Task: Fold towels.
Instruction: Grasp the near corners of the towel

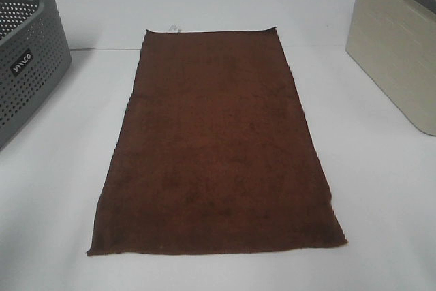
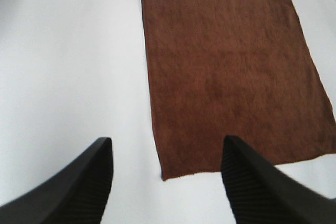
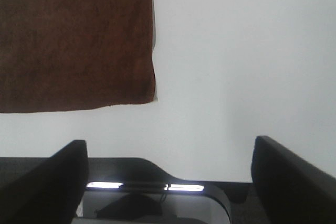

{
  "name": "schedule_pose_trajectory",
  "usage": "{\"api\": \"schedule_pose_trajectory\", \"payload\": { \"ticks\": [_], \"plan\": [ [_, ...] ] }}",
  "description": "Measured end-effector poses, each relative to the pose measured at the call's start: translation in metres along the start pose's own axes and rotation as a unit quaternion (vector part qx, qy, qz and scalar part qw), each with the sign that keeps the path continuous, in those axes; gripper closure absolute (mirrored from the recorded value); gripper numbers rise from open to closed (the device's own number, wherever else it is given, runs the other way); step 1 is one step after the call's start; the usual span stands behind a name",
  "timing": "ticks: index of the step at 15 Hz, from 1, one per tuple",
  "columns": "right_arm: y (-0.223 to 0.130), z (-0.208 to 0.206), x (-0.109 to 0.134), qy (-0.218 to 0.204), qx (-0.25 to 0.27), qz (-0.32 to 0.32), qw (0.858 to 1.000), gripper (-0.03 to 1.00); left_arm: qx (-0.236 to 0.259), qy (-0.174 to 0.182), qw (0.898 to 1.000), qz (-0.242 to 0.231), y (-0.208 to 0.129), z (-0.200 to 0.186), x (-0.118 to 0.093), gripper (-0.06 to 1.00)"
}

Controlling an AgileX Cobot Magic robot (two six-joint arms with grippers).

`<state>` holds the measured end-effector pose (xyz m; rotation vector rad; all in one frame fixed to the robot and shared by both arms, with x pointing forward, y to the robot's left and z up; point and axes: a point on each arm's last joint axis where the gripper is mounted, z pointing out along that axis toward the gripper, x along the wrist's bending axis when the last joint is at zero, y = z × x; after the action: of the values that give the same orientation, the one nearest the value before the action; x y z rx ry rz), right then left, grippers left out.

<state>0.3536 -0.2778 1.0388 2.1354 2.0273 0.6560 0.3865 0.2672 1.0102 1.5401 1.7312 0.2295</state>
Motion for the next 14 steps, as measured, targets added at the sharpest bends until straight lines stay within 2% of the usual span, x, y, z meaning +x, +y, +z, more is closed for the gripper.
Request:
{"api": "schedule_pose_trajectory", "payload": {
  "ticks": [1,3,4,7,10,14],
  "plan": [
    [0.005,0.006,0.0,0.004,0.013,0.001,1.0,0.17,0.024,-0.001,1.0,-0.007,0.0,0.01,0.002,0.36],
    [0.022,0.038,0.001,0.026,0.07,-0.002,0.997,0.17,0.103,-0.006,0.994,-0.044,-0.005,0.045,0.012,0.36],
    [0.025,0.045,0.001,0.03,0.081,0.0,0.996,0.17,0.116,-0.006,0.992,-0.05,-0.006,0.051,0.014,0.36],
    [0.04,0.091,-0.001,0.057,0.136,-0.007,0.989,0.17,0.203,-0.011,0.976,-0.083,-0.021,0.095,0.03,0.36],
    [0.046,0.117,0.0,0.081,0.15,0.009,0.985,0.19,0.213,-0.029,0.97,-0.111,-0.028,0.118,0.036,0.36],
    [0.051,0.142,0.003,0.125,0.148,0.011,0.981,0.2,0.203,-0.045,0.973,-0.102,-0.033,0.137,0.042,0.36]
  ]
}}
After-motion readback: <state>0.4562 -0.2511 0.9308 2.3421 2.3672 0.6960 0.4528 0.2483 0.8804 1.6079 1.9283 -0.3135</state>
